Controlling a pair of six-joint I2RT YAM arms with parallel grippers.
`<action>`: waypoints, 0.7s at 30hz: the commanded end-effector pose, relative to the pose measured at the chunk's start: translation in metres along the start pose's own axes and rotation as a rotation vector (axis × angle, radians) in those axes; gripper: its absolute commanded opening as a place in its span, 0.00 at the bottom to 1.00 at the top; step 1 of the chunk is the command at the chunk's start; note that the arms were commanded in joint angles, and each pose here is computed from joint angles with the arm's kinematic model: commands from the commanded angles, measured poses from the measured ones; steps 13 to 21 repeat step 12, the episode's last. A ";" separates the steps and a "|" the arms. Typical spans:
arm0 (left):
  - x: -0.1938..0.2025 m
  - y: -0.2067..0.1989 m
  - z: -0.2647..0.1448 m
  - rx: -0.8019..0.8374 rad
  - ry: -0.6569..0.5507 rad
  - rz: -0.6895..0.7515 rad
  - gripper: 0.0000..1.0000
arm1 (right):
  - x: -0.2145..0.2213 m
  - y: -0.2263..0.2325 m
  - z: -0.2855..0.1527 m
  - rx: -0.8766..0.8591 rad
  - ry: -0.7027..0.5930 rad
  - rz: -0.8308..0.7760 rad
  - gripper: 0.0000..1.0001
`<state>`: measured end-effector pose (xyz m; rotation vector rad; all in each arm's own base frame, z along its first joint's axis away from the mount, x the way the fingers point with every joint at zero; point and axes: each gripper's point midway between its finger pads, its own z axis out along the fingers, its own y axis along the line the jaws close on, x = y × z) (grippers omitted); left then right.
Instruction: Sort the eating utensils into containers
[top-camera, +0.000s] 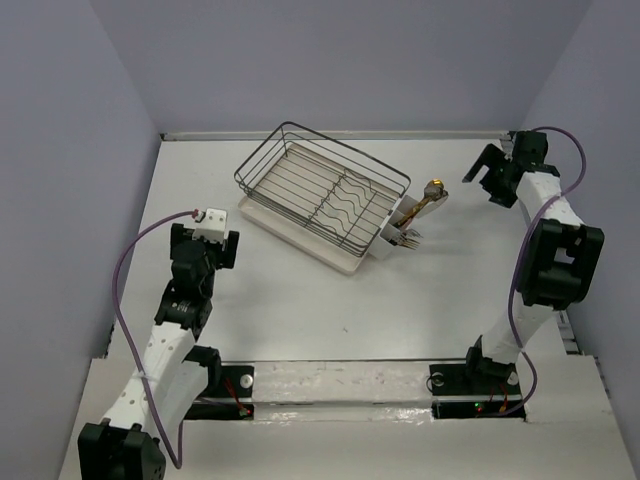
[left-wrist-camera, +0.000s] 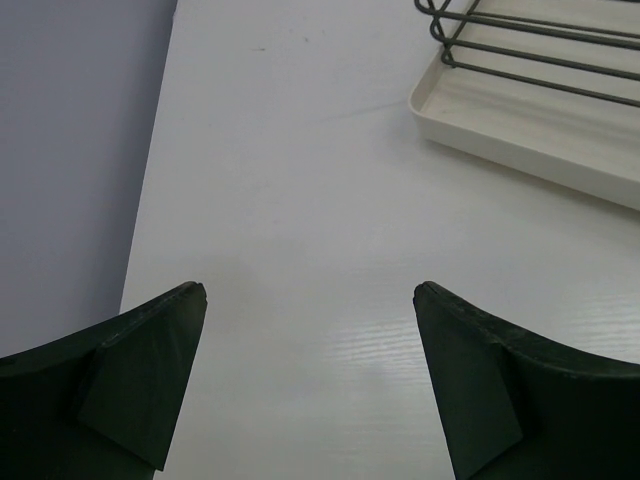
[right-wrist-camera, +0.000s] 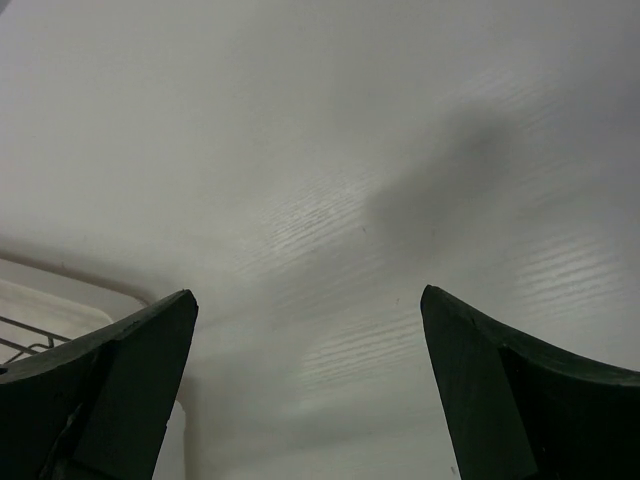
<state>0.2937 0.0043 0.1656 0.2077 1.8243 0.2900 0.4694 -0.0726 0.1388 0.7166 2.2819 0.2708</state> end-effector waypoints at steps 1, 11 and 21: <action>-0.012 0.022 0.001 -0.104 -0.067 -0.005 0.99 | -0.007 0.002 -0.016 0.010 -0.035 -0.038 1.00; -0.011 0.026 0.002 -0.110 -0.062 -0.013 0.99 | -0.002 0.004 -0.012 -0.010 -0.031 -0.013 0.98; -0.011 0.027 0.002 -0.113 -0.062 -0.016 0.99 | -0.007 0.009 -0.012 -0.036 -0.055 -0.018 0.98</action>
